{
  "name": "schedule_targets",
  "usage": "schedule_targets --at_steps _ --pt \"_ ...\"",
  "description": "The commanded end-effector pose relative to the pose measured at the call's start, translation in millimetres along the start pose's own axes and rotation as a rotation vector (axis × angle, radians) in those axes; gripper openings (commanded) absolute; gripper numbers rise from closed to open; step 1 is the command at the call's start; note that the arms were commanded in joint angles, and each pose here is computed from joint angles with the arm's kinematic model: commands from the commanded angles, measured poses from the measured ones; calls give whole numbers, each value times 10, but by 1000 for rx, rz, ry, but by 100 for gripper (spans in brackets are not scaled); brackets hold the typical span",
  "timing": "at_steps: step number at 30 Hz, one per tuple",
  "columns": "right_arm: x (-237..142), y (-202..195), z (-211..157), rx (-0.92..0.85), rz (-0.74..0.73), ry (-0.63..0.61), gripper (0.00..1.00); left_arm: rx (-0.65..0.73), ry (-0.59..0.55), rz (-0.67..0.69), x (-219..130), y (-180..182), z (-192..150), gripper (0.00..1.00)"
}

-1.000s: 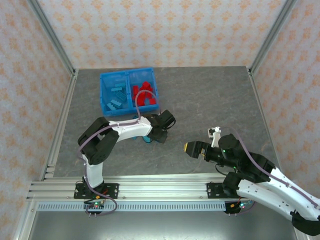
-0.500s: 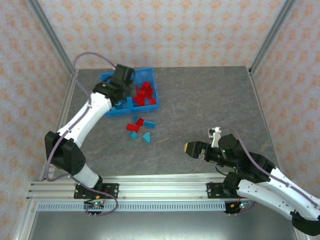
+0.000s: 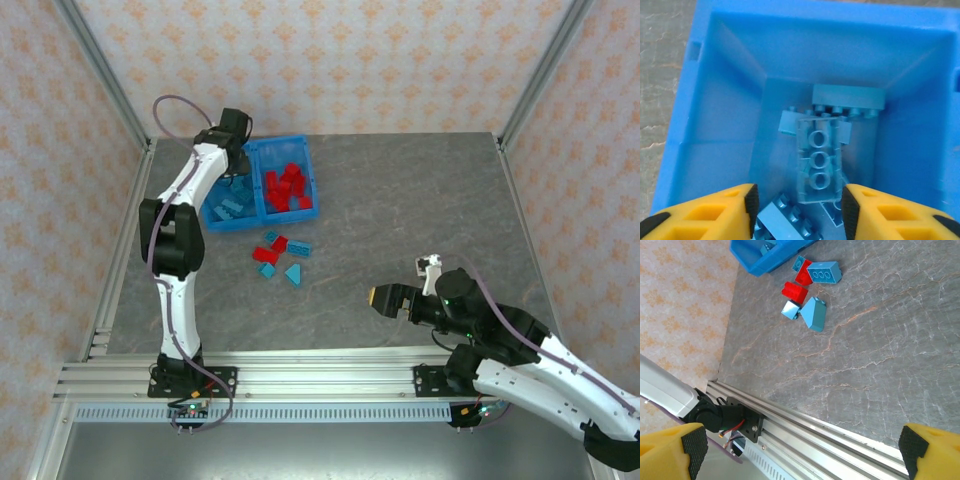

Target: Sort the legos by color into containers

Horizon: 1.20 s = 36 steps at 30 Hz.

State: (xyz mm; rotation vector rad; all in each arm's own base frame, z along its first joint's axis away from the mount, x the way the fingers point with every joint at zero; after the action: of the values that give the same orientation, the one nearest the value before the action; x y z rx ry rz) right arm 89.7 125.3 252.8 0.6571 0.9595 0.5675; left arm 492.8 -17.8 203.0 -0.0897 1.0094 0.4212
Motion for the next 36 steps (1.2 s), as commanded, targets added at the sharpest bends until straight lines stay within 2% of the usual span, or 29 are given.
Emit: schedule_targets --at_steps 1,5,8,11,13,18,23,27,29,31,36 --pt "-9 30 28 -20 -8 -12 99 -7 -65 92 -274 133 149 55" --pt "10 57 47 -35 -22 -5 99 -35 -77 23 -502 132 97 55" --pt "50 60 57 -40 -31 -4 99 -95 -127 -79 -975 187 -63 55" --pt "90 68 52 -33 -21 3 99 -156 -186 -225 -1462 235 -434 56" --pt "98 74 47 -28 -9 5 99 -145 -222 -307 -1713 231 -817 57" --pt "103 70 38 -33 -9 13 99 -71 -204 -458 -2023 228 -1692 57" --pt "160 33 17 -10 -19 20 99 -8 -121 -568 -1960 95 -2326 58" --pt "201 -14 -16 22 -20 28 99 79 -37 -604 -1745 -259 -2649 58" --pt "207 -40 -30 32 -28 32 99 160 9 -569 -1623 -464 -2738 63" --pt "201 -60 -49 40 -37 42 99 237 -2 -495 -1518 -620 -2770 67" --pt "165 -126 -113 63 -33 62 99 301 39 -391 -1219 -886 -2831 69"
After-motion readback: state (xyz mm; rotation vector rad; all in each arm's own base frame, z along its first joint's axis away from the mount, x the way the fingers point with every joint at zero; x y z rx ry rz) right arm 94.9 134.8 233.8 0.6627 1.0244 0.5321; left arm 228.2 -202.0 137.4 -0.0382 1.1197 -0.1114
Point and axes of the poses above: each hand's point on the last joint's axis, 136 mm out from that joint toward the fingers, its own x axis out along the fingers, its own y axis along the line the jaws close on, z = x × y, the point moved 8 cm from there along -x, back along the fingers, and after that the axes turned 2 degrees about x, right-handed, at the moved point
